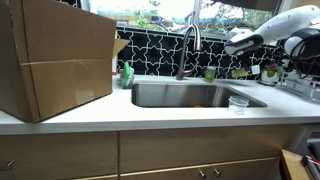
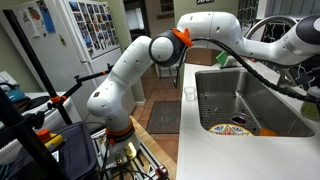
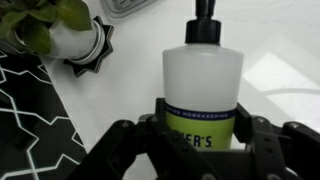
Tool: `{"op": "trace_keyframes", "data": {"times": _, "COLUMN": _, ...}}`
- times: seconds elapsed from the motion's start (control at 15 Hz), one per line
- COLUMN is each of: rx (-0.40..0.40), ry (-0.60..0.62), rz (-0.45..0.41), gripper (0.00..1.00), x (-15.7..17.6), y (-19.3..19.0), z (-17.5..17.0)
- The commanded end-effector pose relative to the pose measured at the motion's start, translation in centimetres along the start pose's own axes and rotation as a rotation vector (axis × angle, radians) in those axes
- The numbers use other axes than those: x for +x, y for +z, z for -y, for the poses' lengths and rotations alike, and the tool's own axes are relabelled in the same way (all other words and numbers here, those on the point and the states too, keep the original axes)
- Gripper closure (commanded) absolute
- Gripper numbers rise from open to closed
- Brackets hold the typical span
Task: Put the bigger green bottle in an upright position
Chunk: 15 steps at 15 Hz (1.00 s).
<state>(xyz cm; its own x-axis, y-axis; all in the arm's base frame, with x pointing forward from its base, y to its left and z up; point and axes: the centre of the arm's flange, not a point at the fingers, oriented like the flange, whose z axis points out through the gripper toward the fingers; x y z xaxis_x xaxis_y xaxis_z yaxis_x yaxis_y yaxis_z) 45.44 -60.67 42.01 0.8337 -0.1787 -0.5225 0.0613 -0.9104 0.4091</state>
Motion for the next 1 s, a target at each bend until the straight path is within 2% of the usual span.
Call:
{"op": "trace_keyframes", "data": {"times": 0.0, "rx": 0.001, "ry": 0.002, "rz": 0.001, "gripper": 0.38, "x": -0.1, "y": 0.1, "z": -0.1}}
{"op": "trace_keyframes", "data": {"times": 0.07, "rx": 0.002, "ry": 0.004, "rz": 0.002, "gripper": 0.63, "x": -0.2, "y": 0.2, "z": -0.2}}
{"op": "trace_keyframes", "data": {"times": 0.2, "rx": -0.090, "ry": -0.061, "rz": 0.072, "gripper": 0.63, "x": 0.7, "y": -0.1, "z": -0.2}}
{"op": "trace_keyframes", "data": {"times": 0.4, "rx": -0.179, "ry": -0.153, "rz": 0.166, "gripper": 0.63, "x": 1.8, "y": -0.4, "z": 0.0}}
{"op": "trace_keyframes", "data": {"times": 0.67, "rx": -0.300, "ry": -0.285, "rz": 0.245, "gripper": 0.63, "x": 4.0, "y": -0.2, "z": 1.3}}
{"op": "trace_keyframes", "data": {"times": 0.93, "rx": -0.471, "ry": -0.374, "rz": 0.305, "gripper": 0.63, "x": 4.7, "y": -0.3, "z": 1.8}}
